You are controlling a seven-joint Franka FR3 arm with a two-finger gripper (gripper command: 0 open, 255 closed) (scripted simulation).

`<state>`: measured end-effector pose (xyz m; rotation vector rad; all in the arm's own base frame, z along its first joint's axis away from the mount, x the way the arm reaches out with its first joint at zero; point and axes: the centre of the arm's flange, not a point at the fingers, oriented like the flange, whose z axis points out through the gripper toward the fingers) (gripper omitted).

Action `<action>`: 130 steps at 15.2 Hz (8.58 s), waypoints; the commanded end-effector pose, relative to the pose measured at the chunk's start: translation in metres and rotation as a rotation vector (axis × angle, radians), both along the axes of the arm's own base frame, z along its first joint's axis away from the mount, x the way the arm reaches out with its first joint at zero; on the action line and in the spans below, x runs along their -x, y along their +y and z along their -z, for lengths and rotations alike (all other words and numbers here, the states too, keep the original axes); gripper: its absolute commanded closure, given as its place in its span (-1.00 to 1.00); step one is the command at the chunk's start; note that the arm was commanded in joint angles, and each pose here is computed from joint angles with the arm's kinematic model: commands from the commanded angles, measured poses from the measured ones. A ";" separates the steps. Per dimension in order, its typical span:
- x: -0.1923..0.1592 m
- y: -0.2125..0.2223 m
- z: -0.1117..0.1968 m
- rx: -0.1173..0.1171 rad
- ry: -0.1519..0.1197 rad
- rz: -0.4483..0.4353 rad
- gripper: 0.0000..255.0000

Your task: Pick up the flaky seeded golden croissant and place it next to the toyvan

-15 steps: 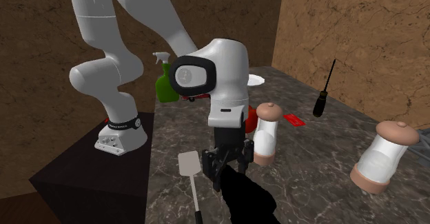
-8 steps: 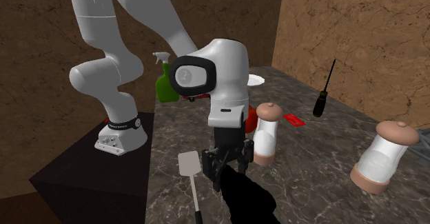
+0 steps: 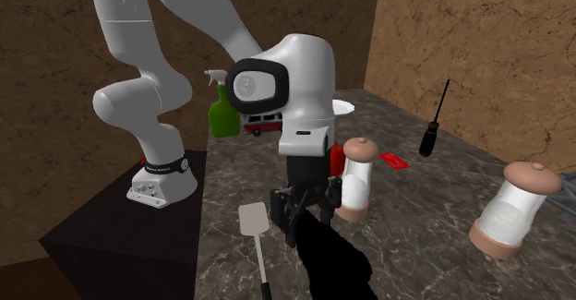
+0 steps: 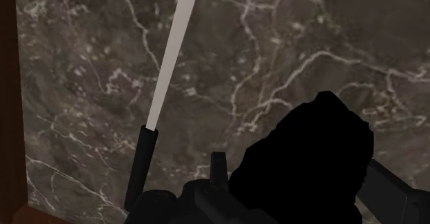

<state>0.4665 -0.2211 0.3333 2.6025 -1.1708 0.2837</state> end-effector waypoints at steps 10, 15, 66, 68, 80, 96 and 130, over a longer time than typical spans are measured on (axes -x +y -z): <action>0.000 0.000 -0.059 0.000 0.000 0.000 1.00; 0.000 0.000 -0.085 0.000 0.000 0.000 1.00; 0.145 0.494 -0.147 0.000 0.000 0.000 1.00; 0.153 0.520 -0.147 0.000 0.000 0.000 1.00; 0.197 0.672 -0.147 0.000 0.000 0.000 1.00; 0.203 0.691 -0.073 0.000 0.000 0.000 1.00; 0.206 0.708 -0.035 0.000 0.000 0.000 -1.00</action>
